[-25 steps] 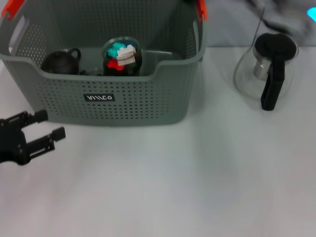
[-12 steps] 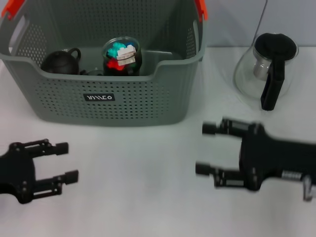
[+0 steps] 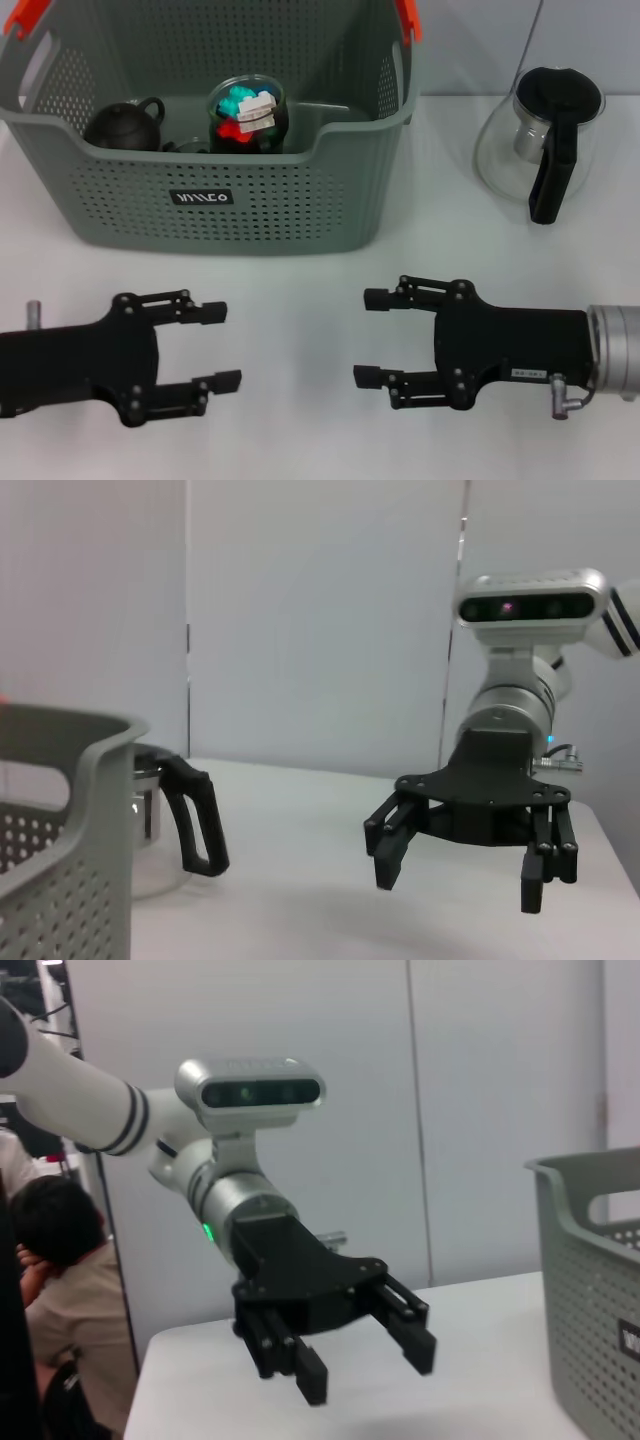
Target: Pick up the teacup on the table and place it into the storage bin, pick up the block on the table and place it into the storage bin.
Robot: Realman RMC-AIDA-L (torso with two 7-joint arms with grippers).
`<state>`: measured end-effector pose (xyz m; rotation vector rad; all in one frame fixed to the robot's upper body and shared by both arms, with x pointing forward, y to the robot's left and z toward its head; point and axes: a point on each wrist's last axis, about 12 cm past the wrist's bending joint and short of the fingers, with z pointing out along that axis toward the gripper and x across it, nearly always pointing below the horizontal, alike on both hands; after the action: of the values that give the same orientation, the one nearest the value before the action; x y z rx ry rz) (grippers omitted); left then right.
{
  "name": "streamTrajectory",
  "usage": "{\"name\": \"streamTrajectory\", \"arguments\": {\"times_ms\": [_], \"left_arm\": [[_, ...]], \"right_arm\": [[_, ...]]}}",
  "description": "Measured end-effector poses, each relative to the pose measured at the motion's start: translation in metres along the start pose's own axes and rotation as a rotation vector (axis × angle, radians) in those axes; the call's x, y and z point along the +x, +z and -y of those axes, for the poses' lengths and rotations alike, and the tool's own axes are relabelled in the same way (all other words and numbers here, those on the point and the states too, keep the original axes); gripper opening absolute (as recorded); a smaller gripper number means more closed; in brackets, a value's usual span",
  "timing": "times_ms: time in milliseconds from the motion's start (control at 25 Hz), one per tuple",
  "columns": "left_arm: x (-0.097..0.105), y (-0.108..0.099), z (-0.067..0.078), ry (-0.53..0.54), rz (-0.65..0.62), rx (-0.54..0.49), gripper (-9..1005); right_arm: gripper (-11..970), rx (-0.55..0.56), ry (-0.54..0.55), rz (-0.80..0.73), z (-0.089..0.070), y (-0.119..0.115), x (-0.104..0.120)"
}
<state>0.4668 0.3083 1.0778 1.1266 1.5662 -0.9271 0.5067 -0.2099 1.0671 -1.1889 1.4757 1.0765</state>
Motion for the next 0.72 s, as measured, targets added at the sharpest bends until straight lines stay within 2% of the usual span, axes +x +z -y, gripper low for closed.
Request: {"name": "streamTrajectory", "arguments": {"times_ms": [240, 720], "left_arm": [[0.0053, 0.0006, 0.0048, 0.024, 0.000, -0.002, 688], [0.0013, 0.0053, 0.0021, 0.020, -0.015, 0.046, 688]], "right_arm": [[832, -0.006, -0.008, -0.013, 0.0019, -0.0007, -0.0006], [832, 0.000, 0.002, -0.015, 0.0011, 0.0005, 0.0028]]}}
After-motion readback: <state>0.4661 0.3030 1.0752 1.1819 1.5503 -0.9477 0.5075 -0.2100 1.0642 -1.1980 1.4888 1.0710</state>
